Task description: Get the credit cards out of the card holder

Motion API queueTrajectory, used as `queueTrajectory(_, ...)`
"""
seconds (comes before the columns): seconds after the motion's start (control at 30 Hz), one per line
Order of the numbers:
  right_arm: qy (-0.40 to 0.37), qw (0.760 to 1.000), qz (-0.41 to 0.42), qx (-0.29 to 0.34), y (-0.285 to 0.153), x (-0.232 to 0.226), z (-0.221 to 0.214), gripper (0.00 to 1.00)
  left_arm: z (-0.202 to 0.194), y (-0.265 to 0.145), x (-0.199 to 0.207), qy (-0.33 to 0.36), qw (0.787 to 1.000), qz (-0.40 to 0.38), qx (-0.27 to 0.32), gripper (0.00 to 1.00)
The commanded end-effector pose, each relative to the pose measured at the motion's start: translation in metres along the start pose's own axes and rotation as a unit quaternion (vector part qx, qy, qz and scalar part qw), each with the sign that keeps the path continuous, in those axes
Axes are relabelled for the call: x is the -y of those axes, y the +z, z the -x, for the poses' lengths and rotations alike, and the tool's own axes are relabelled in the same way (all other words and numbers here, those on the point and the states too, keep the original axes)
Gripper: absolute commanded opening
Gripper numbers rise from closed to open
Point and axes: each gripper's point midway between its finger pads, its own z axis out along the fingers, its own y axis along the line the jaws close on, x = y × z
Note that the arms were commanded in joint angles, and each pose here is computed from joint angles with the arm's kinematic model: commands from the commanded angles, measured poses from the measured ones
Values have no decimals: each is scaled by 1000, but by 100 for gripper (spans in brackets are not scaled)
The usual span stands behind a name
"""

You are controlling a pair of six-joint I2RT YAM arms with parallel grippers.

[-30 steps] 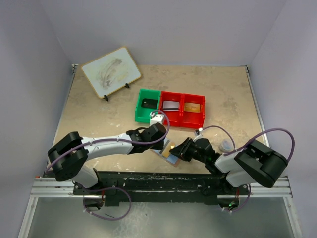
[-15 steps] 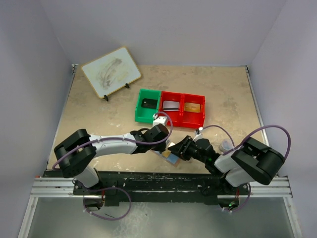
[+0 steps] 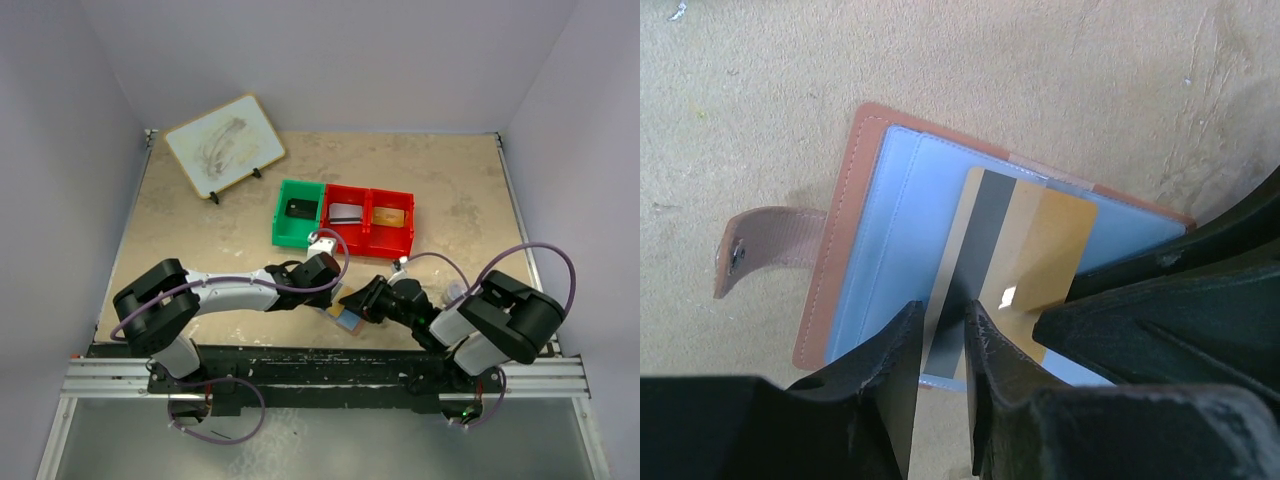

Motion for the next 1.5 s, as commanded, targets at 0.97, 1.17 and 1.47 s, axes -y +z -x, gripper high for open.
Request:
queueTrajectory(0.97,0,1000,0,19,-8,7,4,14,4,1,0,-9,1000,3,11,19)
queueTrajectory(1.17,-5,1000,-15,19,-8,6,5,24,5,1,2,-10,1000,-1,10,19)
queueTrajectory(1.47,0,1000,-12,19,-2,1,6,31,3,2,2,-11,1000,-2,8,18)
